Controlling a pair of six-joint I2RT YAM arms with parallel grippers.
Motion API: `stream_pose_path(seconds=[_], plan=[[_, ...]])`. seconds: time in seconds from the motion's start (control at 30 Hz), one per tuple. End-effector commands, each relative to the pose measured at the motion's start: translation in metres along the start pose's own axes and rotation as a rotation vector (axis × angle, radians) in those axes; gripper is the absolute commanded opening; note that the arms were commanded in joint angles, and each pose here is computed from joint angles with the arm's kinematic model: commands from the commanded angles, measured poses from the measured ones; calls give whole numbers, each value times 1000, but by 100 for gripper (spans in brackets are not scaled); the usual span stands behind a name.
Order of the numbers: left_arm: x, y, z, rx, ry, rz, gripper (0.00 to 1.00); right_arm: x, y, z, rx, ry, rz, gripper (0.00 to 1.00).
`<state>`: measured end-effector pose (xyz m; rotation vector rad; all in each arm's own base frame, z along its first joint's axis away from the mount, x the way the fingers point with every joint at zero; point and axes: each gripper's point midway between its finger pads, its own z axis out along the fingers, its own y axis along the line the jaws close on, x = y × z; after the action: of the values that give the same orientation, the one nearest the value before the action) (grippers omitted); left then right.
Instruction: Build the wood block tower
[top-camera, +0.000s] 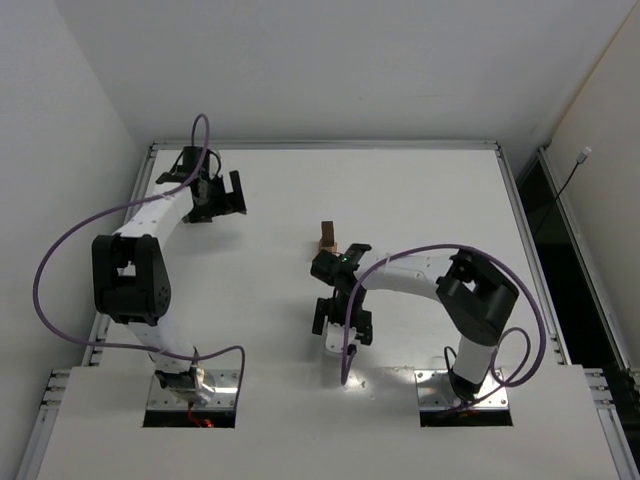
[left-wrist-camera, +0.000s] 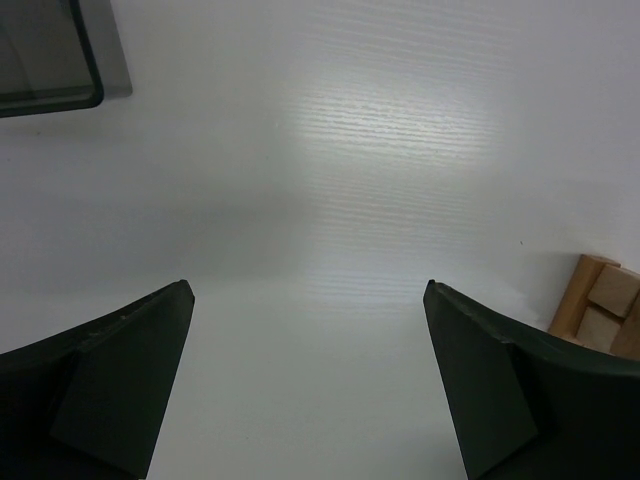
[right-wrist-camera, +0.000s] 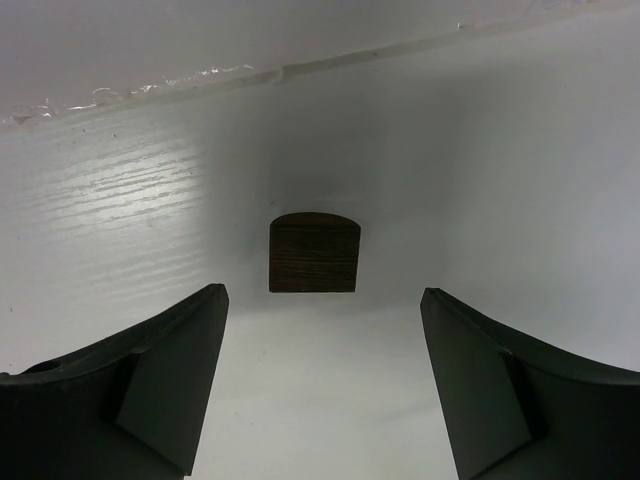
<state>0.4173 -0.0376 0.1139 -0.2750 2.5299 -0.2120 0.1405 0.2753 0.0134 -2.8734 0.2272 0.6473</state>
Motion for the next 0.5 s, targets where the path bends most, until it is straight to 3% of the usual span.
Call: stream_pose_path(seconds=[0.0,0.17,0.47], plan=[[-14,5,-6,28,-31,-47,100,-6,-7,-3,-8,-25,-53,75],[-16,11,-6,26,-33,-63,100,-8,-5,2,-37,-41,-55,75],[-11,15,-2,25,-15,-72,100,-8,-9,7,-47,-34,-73,64]])
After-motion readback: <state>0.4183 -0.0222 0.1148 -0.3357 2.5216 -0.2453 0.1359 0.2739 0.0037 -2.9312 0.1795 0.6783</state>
